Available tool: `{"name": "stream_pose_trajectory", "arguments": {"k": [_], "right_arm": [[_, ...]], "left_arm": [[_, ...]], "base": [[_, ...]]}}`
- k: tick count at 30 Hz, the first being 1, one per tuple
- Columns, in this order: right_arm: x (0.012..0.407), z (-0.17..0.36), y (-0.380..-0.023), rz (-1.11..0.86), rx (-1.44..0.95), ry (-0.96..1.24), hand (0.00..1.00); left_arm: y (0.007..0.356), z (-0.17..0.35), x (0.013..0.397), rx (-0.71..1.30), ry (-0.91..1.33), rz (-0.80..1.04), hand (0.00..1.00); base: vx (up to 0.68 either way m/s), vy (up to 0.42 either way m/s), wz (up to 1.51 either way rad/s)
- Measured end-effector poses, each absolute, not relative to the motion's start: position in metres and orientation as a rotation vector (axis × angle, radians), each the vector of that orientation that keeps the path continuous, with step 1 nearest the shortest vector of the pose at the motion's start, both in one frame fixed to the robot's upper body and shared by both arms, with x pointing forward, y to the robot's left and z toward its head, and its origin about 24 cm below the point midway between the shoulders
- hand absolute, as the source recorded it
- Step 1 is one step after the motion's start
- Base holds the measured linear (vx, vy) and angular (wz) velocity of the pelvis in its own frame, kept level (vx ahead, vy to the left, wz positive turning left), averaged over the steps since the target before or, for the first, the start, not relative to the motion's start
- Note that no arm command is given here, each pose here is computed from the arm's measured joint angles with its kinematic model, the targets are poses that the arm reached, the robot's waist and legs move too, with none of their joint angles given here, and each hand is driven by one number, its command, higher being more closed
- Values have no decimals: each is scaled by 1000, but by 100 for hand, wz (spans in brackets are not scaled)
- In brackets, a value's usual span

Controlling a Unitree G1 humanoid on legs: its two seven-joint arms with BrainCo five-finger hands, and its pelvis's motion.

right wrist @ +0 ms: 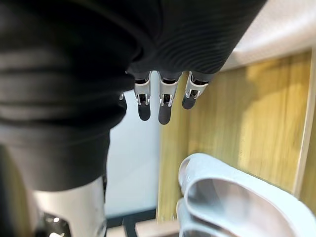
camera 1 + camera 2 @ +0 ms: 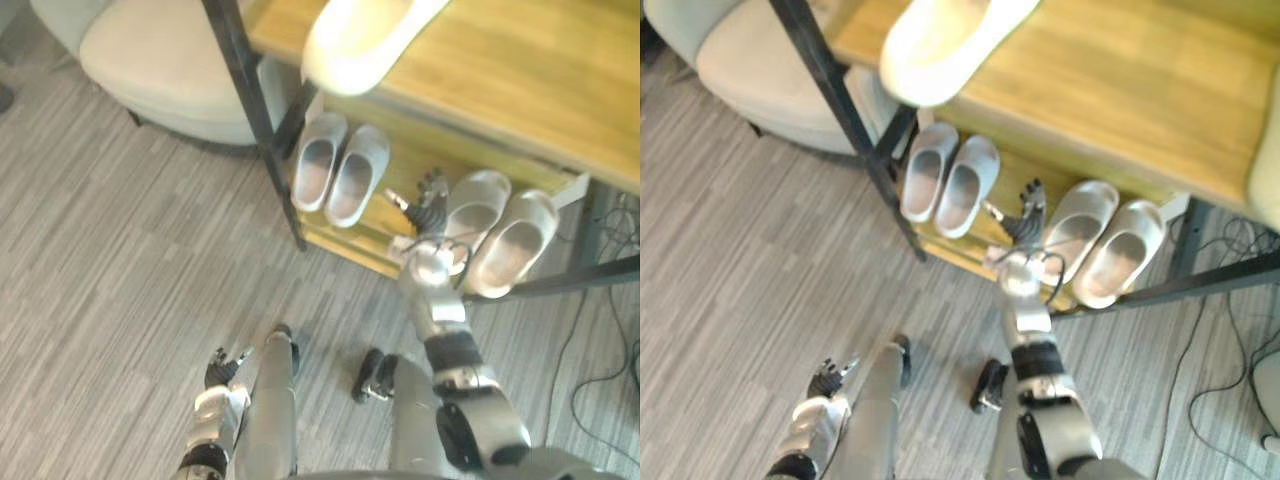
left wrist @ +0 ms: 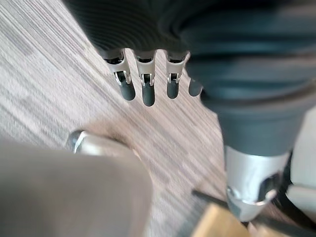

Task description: Organize the slippers on the shoe rack

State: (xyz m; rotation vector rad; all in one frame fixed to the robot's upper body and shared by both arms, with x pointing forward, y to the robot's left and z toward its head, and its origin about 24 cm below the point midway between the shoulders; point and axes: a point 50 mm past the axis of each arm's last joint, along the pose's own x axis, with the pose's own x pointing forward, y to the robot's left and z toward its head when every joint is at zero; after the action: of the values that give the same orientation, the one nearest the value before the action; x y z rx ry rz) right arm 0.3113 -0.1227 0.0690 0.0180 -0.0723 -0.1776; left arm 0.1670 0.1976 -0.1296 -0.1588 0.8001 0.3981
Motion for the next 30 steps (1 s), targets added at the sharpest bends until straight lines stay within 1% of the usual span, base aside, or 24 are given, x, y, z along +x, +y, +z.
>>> {"name": "stream_pose_trajectory", "arguments": {"k": [3,7,10,15,20,22,26,30], "right_arm": [[283,33,-123,-122,-51,33,0],[241,-17,-138,-99,-142,218,0],[212,-65,-157,-92,-217,438,0],[165,-118,-188,-109,-328,743,0],[131,-142,-193,-116,-326,916,0],[125,-145,-195,-120,-330,947,0],[119,-149,-205,-173,-322,994,0],[117,-149,-210,-230,-300,1003,0]], "left_arm": [[193,-136,153,-105,847,345,0],[183,-143,144,-13,900,224,0],[176,-149,136,63,947,118,0],[163,-148,139,173,939,-38,0],[158,-144,152,289,894,-146,0],[152,-141,158,323,868,-192,0],[115,-126,173,420,711,-396,0],[81,-119,177,500,623,-566,0]], "base": [[127,69,-15],[182,74,-17],[160,48,-14],[107,45,-12],[11,6,-6],[-58,-11,-1],[-113,4,-1],[-89,19,-8]]}}
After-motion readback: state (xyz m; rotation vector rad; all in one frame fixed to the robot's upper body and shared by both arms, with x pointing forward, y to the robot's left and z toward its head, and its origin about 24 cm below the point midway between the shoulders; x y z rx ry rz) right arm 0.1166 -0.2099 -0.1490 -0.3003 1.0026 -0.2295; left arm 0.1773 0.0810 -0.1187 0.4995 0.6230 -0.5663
